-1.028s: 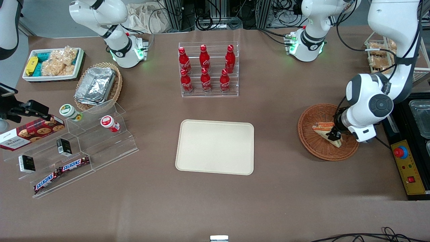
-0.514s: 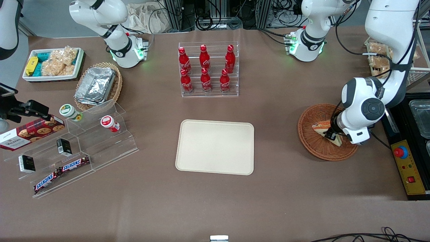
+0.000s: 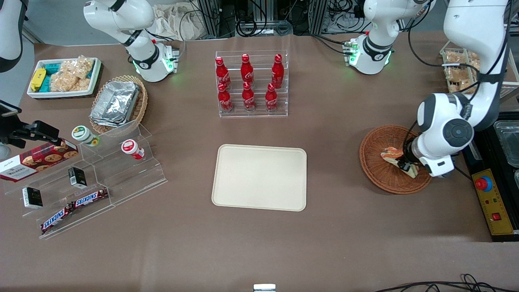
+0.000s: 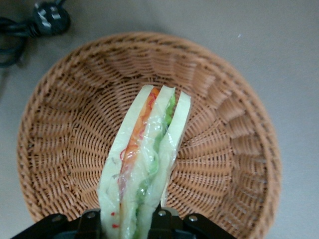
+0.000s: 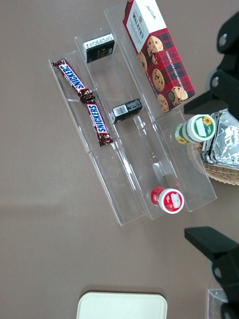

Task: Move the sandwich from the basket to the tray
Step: 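Lower the left gripper onto the sandwich and close on it, then lift the sandwich out of the basket and carry it over the tray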

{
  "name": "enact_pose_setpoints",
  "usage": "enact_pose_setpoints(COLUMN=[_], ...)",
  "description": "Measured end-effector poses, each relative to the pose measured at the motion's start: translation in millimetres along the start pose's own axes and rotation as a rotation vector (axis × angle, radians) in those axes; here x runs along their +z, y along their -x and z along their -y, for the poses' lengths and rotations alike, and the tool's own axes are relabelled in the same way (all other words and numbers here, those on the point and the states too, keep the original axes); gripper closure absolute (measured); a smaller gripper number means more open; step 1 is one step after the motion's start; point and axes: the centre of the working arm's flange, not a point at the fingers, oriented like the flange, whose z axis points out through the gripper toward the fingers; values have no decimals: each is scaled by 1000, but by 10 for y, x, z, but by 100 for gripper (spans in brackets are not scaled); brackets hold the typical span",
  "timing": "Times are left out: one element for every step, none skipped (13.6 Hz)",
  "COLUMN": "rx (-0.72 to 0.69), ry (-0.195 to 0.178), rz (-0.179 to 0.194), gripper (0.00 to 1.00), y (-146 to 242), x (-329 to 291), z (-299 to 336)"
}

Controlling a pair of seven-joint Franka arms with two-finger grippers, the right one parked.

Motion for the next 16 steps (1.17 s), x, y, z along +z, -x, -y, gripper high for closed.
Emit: enact_pose_setpoints(rx=[-7, -15, -21, -24, -20, -5, 29, 80, 141, 216, 308, 430, 543, 636, 707, 765], ry=[-2, -8, -11, -9, 0, 16, 34, 53, 74, 93, 110, 125, 130, 134, 144, 154], rz=[-5, -9, -13, -15, -20, -24, -23, -19, -17, -17, -19, -19, -14, -5, 7, 18], gripper=[74, 79, 80, 80, 80, 80, 80, 80, 80, 80, 80, 81, 84, 84, 84, 84], y=[-63, -121, -170, -191, -181, -139, -54, 70, 232, 452, 710, 1017, 1289, 1524, 1737, 1946], x=[-181, -366, -567, -791, -1031, -1284, -1532, -1774, -1989, -2161, -2276, -2343, -2350, -2318, -2263, -2178], z=[-46, -87, -131, -185, -248, -316, -385, -452, -518, -585, -653, -722, -780, -842, -914, -999])
